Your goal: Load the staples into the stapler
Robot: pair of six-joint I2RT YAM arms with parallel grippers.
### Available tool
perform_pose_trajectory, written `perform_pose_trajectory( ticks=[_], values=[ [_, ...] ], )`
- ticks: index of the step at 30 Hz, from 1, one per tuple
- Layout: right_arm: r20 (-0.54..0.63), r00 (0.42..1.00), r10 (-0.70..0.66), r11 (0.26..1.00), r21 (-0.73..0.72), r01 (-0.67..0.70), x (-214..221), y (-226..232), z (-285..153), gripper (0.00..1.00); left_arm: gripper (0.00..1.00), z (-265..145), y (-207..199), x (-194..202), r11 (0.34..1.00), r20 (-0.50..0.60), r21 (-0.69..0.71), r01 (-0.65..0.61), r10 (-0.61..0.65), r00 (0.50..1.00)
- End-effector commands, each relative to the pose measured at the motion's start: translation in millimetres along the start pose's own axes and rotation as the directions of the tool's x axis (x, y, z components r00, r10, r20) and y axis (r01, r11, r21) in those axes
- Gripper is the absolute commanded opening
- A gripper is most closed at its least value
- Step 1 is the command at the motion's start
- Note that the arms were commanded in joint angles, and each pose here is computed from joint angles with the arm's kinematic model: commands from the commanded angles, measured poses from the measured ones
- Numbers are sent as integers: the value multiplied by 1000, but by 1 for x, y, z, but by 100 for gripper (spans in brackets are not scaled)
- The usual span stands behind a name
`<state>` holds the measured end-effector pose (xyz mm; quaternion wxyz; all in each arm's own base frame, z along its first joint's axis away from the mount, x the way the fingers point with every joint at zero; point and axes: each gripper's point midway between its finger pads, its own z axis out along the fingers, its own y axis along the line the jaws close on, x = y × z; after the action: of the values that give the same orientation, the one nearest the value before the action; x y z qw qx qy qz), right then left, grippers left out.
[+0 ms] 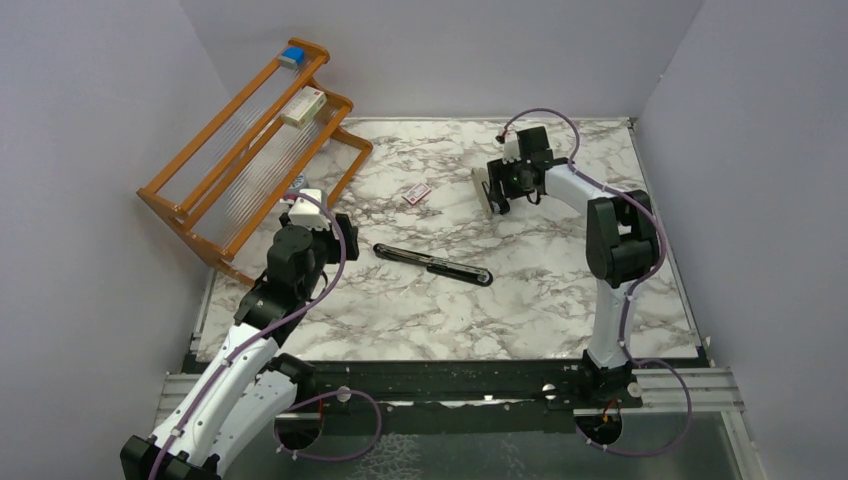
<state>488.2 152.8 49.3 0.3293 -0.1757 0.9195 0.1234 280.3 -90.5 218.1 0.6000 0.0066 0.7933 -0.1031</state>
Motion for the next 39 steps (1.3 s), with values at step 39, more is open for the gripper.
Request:
perform_pose_trajectory(
  ticks=[39],
  values=[
    [-192, 706, -682, 541, 517, 664, 8, 49, -42, 38, 78, -25, 12, -83, 994, 128, -102, -37, 50, 990]
  ],
)
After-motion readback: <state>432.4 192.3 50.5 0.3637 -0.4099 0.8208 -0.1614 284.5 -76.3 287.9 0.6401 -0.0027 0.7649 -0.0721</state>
